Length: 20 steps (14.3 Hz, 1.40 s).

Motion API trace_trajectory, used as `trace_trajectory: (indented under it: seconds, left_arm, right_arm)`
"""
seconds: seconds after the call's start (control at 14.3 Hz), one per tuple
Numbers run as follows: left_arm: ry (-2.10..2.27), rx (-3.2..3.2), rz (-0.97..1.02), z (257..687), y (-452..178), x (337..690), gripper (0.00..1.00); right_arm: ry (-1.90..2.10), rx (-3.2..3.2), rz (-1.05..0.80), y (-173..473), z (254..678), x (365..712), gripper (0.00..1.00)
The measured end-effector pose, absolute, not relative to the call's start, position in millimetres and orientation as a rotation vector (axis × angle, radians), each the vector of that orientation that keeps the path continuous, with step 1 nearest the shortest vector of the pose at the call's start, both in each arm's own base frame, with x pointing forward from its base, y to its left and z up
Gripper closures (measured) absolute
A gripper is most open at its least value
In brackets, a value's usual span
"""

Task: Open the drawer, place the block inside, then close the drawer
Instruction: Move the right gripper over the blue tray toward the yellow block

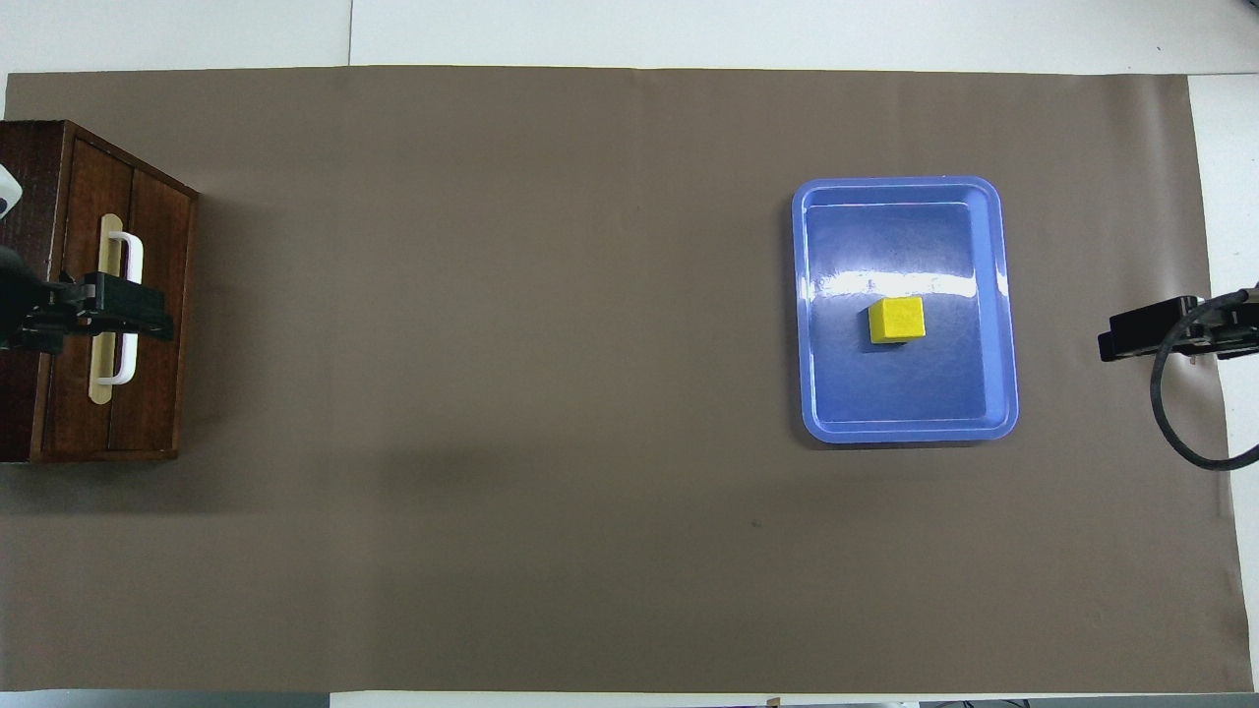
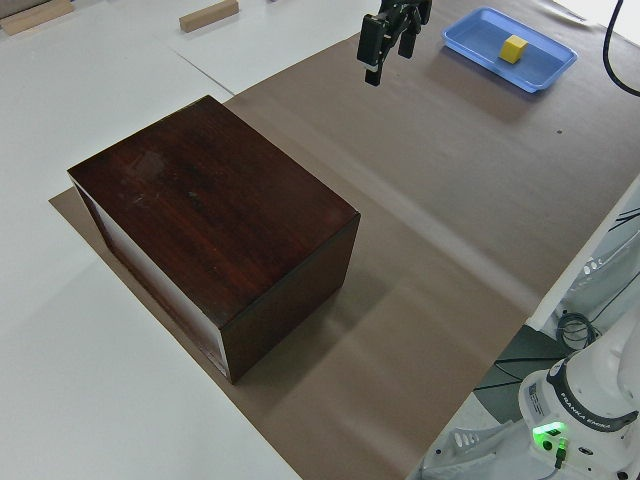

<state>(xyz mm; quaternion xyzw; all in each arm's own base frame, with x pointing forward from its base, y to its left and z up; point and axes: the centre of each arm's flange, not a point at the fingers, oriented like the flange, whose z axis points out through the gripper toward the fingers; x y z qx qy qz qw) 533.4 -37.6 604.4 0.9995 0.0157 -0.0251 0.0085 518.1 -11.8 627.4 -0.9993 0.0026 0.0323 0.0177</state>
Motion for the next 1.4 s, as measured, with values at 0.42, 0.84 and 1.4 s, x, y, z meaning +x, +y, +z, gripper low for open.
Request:
trace_trajectory:
  seconds: [0.42,0.84,1.4]
  left_arm:
    - [0.049,3.123,-0.078,604.5,-37.6,533.4,0.0]
    - [0.049,3.123,-0.078,604.5,-37.6,533.4,0.0]
    - [0.049,3.123,-0.078,604.5,-37.6,533.4,0.0]
  right_arm:
    - [0.012,-3.104,0.099,-13.1,627.9,518.1,0.0]
    - [0.124,-3.105,0.025,-23.2,618.8,528.2,0.0]
    - [1.531,-2.602,0.131,-25.8,536.5,594.1,0.0]
